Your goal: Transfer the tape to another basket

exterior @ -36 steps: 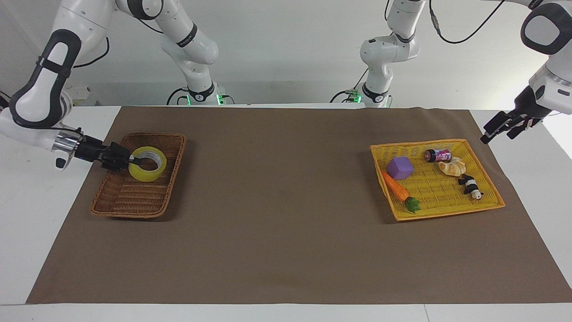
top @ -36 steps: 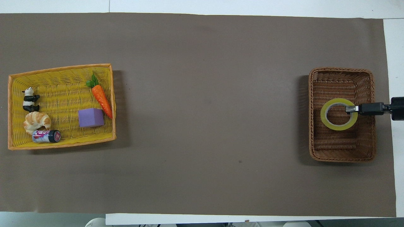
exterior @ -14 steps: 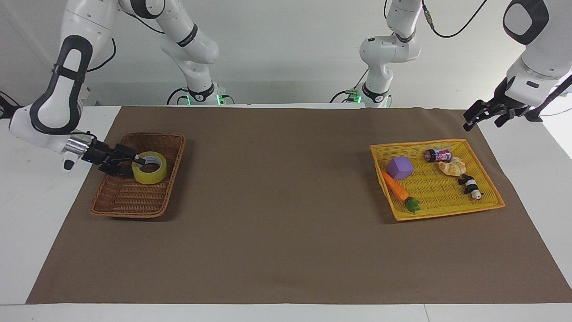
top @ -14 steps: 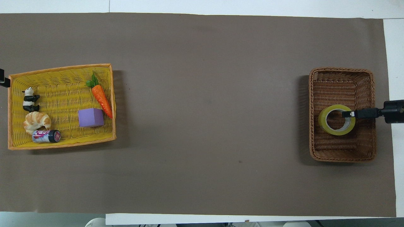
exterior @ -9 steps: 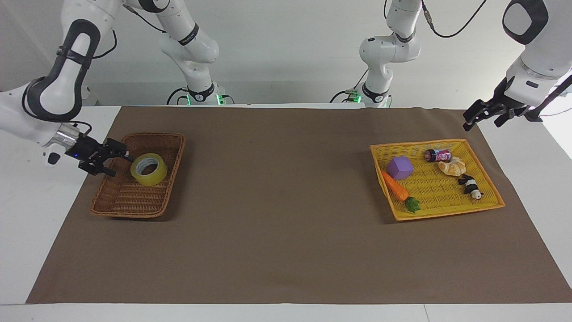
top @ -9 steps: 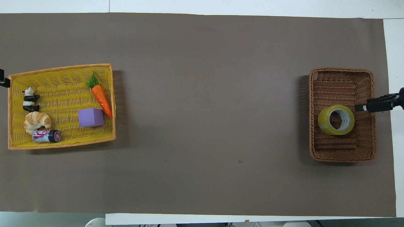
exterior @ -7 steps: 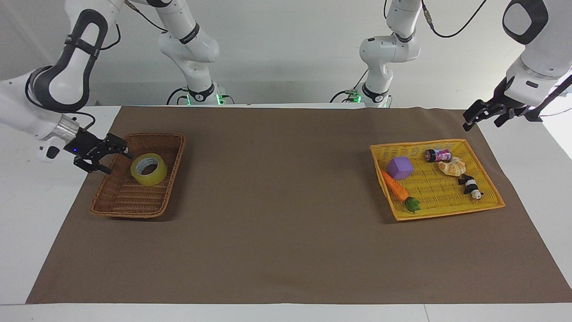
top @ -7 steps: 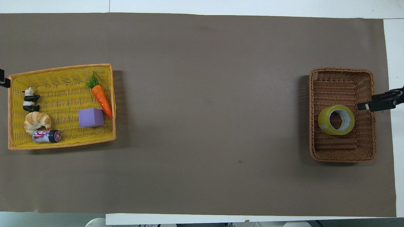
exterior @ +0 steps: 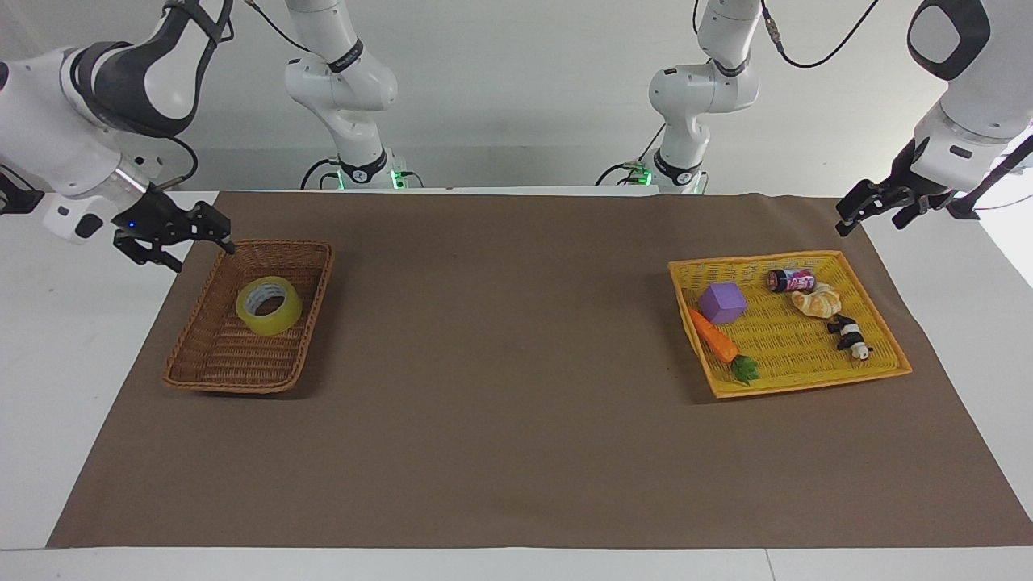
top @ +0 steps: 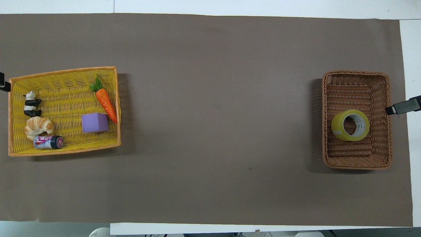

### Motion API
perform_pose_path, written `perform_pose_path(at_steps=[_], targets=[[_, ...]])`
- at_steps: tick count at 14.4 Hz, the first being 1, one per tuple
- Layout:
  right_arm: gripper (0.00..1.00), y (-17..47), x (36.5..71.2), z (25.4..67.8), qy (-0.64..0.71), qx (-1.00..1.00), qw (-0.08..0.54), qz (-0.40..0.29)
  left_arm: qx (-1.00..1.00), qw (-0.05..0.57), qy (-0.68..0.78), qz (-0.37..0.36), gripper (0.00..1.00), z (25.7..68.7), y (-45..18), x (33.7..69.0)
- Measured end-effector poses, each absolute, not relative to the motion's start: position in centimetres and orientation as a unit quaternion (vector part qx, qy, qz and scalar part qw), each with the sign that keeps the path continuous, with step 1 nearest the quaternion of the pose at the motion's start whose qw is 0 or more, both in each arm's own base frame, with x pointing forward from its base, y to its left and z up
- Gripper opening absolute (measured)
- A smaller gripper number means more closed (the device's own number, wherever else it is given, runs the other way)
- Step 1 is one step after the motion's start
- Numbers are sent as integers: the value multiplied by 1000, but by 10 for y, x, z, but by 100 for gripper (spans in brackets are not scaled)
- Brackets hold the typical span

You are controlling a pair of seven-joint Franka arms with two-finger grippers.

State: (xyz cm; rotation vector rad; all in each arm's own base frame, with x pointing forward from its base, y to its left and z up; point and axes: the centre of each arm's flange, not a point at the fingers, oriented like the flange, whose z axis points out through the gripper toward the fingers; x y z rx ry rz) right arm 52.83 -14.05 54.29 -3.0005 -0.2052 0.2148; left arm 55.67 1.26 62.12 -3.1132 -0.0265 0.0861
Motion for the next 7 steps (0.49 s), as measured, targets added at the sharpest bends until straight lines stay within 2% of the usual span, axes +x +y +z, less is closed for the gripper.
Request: perform_pose_path(at_steps=[4, 7], targets=[[100, -107, 528, 605, -14, -997, 15, 79, -999, 14, -9, 28, 100, 621, 13, 557], [100, -109, 526, 625, -11, -998, 8, 68, -999, 14, -9, 28, 100, 621, 13, 557]])
